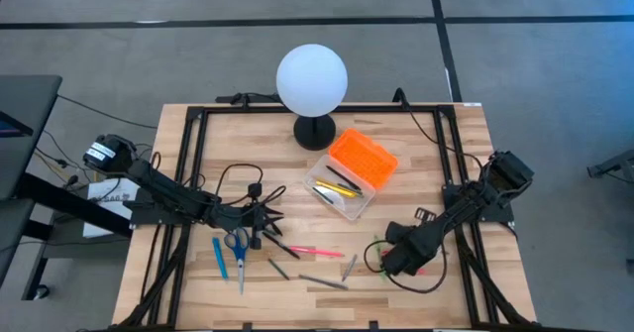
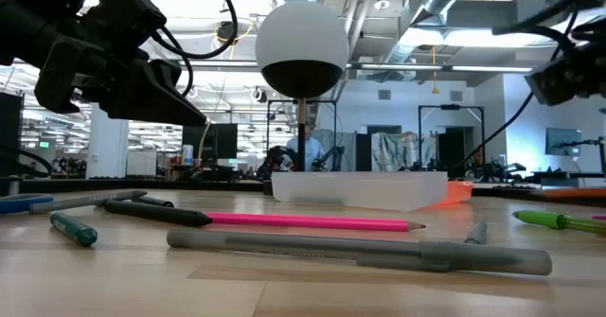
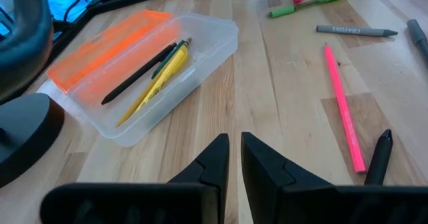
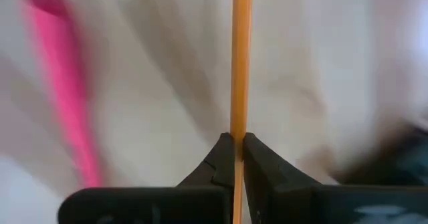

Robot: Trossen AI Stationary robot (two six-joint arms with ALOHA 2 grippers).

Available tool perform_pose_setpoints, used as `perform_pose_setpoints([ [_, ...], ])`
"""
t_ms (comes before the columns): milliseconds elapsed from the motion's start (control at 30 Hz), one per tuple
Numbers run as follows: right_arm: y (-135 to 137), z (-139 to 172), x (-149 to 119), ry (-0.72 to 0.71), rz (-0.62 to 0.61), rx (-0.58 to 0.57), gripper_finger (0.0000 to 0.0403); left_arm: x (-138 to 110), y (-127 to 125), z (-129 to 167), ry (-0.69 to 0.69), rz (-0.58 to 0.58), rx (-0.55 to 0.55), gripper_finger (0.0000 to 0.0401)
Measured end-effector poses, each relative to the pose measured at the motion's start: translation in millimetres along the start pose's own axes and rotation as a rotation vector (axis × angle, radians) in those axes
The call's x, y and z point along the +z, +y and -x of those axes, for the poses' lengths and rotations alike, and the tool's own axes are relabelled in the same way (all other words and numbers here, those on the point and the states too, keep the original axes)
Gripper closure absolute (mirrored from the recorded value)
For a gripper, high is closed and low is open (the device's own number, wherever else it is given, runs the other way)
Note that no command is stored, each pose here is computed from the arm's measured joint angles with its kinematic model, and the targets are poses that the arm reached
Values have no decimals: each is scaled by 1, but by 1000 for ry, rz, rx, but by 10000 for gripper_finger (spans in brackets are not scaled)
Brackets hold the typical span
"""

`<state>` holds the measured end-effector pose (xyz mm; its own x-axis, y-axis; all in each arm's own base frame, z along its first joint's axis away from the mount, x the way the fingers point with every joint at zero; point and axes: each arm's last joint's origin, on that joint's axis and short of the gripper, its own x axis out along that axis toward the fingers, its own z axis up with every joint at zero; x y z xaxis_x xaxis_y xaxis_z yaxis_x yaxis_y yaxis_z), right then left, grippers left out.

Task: Pick & place school supplies into a supply box
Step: Put the orange pencil into the orange supply box

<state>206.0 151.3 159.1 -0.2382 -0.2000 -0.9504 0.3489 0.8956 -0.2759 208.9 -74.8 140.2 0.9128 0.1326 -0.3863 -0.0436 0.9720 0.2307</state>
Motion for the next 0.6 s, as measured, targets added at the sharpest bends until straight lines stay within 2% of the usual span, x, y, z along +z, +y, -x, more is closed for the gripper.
perform_pose_setpoints([
  [200,-6,28,11,-46,9,-55,402,0,0,0,0,0,0,367],
  [300,-9,44,24,-130,-1,-54,402,0,0,0,0,0,0,367],
  [433,-22,58,52,-225,-20,-43,402,0,0,0,0,-8,0,367],
  [600,-45,58,96,-325,-9,15,402,0,0,0,0,-8,0,367],
])
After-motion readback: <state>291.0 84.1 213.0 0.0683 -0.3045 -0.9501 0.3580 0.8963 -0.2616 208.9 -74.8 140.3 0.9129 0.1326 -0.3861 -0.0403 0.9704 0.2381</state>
